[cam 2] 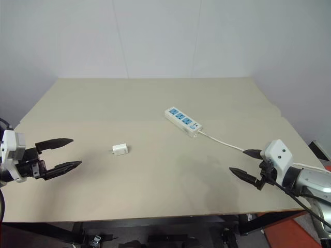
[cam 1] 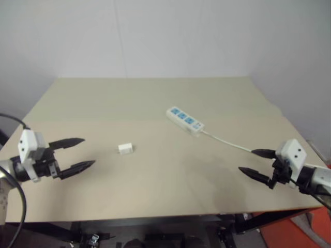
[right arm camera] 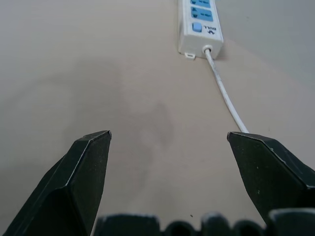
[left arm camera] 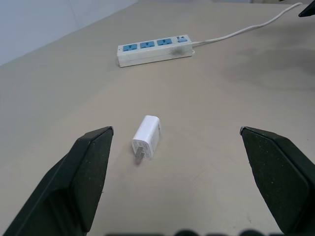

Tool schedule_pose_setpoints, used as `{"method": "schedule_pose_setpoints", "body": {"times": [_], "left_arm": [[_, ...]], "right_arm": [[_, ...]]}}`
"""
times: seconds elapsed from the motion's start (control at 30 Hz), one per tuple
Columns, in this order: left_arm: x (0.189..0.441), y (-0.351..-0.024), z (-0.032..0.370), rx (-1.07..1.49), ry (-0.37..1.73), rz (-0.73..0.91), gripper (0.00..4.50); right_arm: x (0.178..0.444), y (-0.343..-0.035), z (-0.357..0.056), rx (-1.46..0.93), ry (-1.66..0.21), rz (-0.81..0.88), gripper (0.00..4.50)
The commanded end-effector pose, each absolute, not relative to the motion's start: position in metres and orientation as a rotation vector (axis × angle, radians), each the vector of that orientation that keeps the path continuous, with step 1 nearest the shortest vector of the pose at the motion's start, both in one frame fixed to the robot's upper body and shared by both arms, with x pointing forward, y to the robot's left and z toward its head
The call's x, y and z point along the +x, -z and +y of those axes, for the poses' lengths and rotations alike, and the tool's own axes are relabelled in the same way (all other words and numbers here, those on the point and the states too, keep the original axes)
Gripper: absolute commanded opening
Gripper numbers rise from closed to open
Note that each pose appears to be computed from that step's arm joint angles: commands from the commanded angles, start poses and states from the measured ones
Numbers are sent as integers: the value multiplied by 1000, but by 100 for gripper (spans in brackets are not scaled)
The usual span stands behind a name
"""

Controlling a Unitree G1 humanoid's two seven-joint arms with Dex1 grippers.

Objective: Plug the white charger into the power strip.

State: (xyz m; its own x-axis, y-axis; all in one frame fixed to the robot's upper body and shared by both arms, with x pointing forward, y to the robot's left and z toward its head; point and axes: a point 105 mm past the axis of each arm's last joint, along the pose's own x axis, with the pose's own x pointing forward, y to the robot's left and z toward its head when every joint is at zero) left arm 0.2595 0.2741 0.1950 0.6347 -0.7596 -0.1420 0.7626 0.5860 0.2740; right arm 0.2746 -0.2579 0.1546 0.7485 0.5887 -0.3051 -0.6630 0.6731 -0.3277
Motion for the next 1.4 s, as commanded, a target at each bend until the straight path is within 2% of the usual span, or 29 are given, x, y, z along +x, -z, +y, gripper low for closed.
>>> {"method": "schedule_pose_setpoints", "body": {"times": [0.03,0.33,0.5,0.7,0.9,1.07,1.2,1.3,1.4], "left_arm": [[258,-202,274,358,886,-16,450],[260,-203,272,360,887,-20,450],[267,-208,251,356,946,-48,450],[291,-236,208,376,998,-151,450],[310,-229,167,419,1086,-127,450],[313,-215,157,450,1115,-131,450],[311,-210,153,405,1126,-150,450],[309,-208,152,406,1126,-154,450],[310,-205,154,411,1120,-149,450]], "right_arm": [[275,-168,-260,-479,-687,130,445],[283,-168,-262,-471,-665,114,445],[315,-162,-258,-464,-641,113,445],[368,-147,-248,-426,-644,128,445],[416,-135,-236,-355,-589,180,445],[432,-127,-235,-351,-520,244,445],[433,-117,-233,-324,-518,312,445],[431,-112,-230,-352,-552,340,355],[431,-111,-225,-344,-575,356,247]]}}
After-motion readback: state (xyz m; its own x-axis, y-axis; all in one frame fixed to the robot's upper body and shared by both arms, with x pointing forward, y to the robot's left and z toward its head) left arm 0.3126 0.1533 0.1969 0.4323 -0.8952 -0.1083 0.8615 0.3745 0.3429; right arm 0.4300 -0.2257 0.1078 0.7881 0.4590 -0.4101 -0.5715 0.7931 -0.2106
